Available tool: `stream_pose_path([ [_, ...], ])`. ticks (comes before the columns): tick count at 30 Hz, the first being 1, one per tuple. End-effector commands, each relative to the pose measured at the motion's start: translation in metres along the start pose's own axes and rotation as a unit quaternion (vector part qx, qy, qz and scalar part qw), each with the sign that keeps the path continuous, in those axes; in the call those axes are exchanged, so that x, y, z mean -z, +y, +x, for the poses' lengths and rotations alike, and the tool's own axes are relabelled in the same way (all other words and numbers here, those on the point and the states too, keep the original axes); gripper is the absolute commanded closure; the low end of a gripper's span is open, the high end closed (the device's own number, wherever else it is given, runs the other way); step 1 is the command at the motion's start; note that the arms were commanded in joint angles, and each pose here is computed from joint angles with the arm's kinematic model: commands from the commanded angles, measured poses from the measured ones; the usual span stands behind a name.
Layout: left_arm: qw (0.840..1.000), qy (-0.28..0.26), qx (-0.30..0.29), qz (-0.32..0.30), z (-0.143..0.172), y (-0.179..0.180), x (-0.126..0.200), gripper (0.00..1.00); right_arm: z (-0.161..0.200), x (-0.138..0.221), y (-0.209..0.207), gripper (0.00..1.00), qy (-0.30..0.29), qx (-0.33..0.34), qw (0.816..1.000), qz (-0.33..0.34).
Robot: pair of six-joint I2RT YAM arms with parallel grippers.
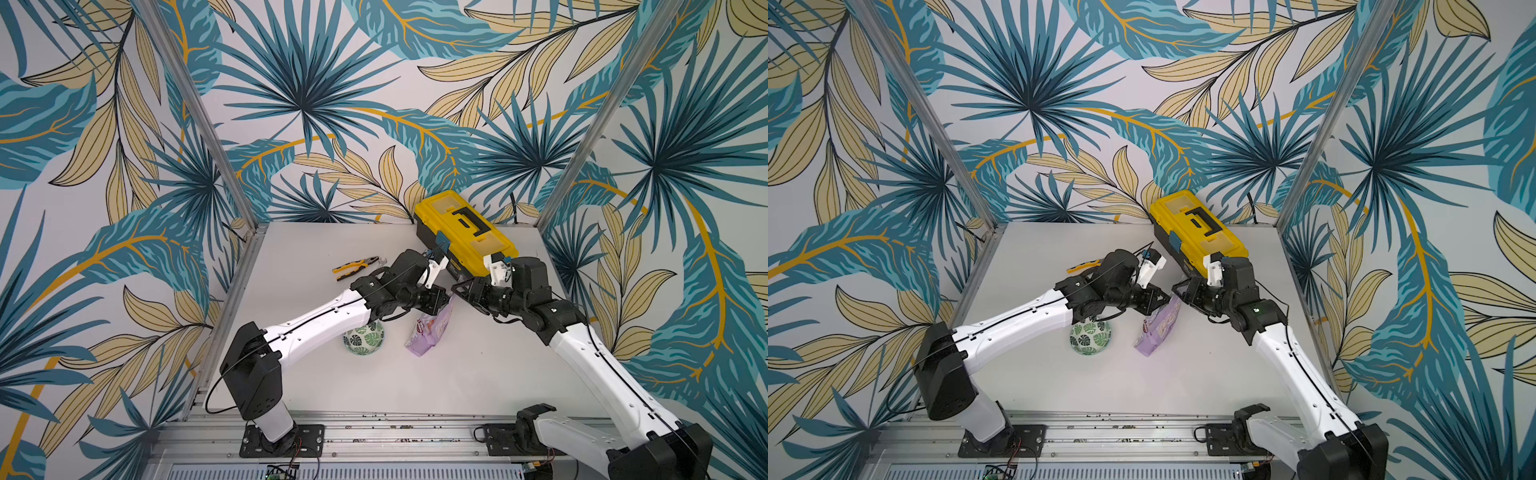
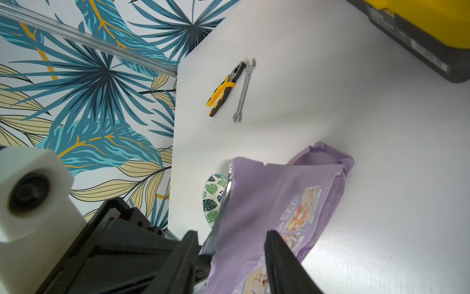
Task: Pour the oats into the breakfast bowl
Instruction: Open the oats bag at the center of the board.
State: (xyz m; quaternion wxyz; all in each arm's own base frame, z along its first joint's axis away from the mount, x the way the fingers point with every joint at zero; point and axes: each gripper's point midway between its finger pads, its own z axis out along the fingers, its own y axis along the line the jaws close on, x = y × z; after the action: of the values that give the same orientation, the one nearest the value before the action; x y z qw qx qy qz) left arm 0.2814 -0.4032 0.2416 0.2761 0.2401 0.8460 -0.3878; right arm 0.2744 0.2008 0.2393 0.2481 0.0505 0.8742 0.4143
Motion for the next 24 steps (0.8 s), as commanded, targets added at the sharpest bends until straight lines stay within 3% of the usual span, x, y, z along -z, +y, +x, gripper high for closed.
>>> stream_pose_path([
  [1, 1.000, -0.018, -0.004, -0.006, -0.009, -0.001, 0.002, 1.00, 0.007, -0.001, -0.002, 0.54, 0.013, -0.008, 1.000, 0.007],
  [14, 1.000, -0.020, -0.005, -0.009, -0.011, -0.001, 0.000, 1.00, 0.017, -0.012, -0.013, 0.62, 0.032, -0.005, 0.999, 0.029],
  [17, 1.000, -0.020, -0.006, -0.012, -0.011, 0.000, 0.001, 1.00, 0.020, -0.014, -0.016, 0.72, 0.039, -0.005, 0.999, 0.036],
  [22, 0.999, -0.028, -0.012, -0.037, -0.013, 0.008, 0.004, 1.00, 0.023, -0.011, -0.024, 0.99, 0.039, 0.005, 0.997, 0.065],
  [24, 0.998, -0.036, -0.016, -0.053, -0.015, 0.013, 0.007, 1.00, 0.023, -0.008, -0.029, 1.00, 0.039, 0.011, 0.996, 0.081],
])
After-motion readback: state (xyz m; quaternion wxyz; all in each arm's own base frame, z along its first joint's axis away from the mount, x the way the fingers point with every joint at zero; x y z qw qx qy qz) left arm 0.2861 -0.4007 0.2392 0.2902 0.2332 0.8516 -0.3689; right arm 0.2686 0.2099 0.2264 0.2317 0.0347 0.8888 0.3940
